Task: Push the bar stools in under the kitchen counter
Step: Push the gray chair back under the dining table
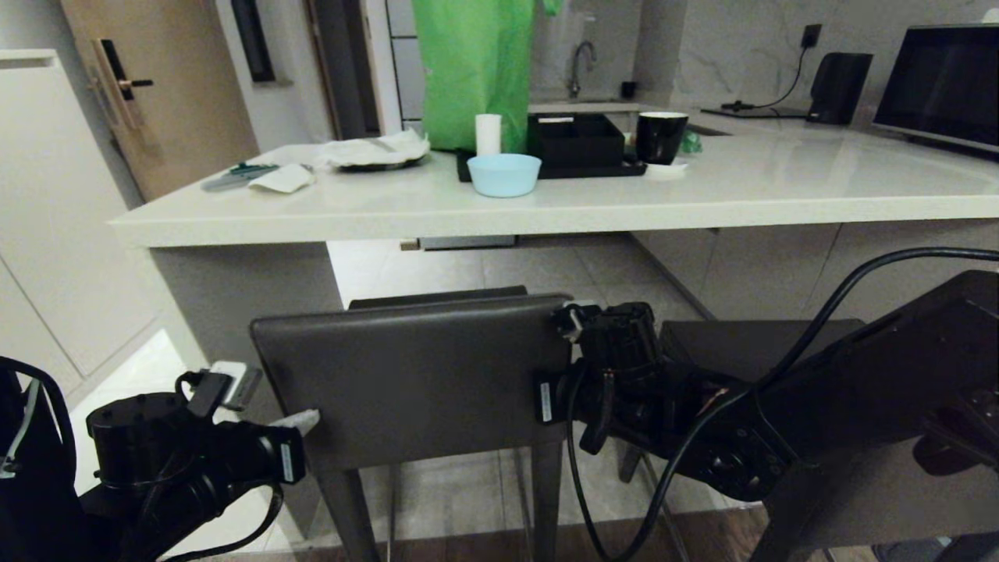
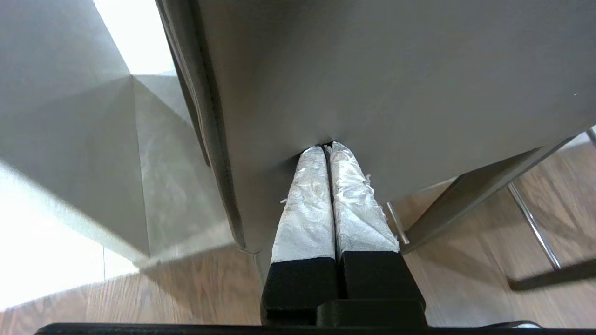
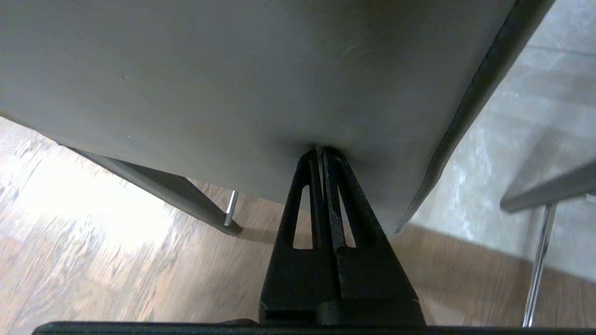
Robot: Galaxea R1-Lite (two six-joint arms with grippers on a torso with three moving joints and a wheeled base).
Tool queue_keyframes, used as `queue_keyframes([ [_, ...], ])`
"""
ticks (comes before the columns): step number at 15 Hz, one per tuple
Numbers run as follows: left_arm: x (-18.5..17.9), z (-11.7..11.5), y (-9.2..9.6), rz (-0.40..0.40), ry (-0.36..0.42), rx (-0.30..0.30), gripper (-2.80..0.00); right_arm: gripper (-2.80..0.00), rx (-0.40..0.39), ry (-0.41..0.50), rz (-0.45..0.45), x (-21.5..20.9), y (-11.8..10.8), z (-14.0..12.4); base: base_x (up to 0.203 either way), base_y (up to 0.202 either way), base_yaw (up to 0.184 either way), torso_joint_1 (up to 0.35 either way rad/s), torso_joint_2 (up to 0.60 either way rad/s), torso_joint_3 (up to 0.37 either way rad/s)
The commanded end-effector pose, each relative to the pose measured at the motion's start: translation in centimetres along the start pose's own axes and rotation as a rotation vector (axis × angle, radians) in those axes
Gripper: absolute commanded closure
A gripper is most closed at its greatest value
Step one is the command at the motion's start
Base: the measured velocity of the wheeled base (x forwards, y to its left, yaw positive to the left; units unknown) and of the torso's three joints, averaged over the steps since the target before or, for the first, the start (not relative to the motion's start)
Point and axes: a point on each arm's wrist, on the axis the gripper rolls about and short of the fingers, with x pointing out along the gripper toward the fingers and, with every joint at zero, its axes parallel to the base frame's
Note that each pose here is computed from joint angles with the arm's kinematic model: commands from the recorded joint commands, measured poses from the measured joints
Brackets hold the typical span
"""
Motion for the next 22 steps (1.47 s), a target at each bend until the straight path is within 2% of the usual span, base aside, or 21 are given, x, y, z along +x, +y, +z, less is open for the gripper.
queue_keyframes([
  [1, 0.0, 0.1, 0.0, -0.002, -0.007, 0.001, 0.00, 0.00, 0.002, 0.001, -0.001, 0.0, 0.0, -0.1, 0.186, 0.000, 0.002, 0.010, 0.00, 0.002],
  [10, -0.2, -0.3, -0.1, 0.000, 0.010, 0.010, 0.00, 0.00, 0.000, 0.015, 0.000, -0.1, 0.1, -0.6, 0.183, 0.000, 0.000, 0.003, 0.00, 0.003],
  [14, -1.2, -0.6, -0.5, -0.010, 0.017, 0.024, 0.00, 0.00, 0.000, 0.022, 0.006, -0.7, 0.3, -0.8, 0.000, 0.000, 0.000, 0.000, 0.00, 0.000],
  [17, -2.5, -1.4, -0.8, -0.018, 0.059, 0.049, 0.00, 0.00, 0.003, 0.002, 0.017, -1.8, 0.5, -0.2, 0.000, 0.000, 0.000, 0.000, 0.00, 0.000],
  [20, -4.0, -0.3, -0.9, -0.008, -0.005, 0.055, 0.00, 0.00, 0.008, -0.036, 0.044, -5.4, 0.7, 1.0, 0.000, 0.000, 0.000, 0.000, 0.00, 0.000],
  [22, -5.4, 1.3, -1.1, 0.012, -0.103, 0.061, 0.00, 0.00, 0.011, -0.088, 0.065, -9.1, 0.6, 2.0, 0.000, 0.000, 0.000, 0.000, 0.00, 0.000],
])
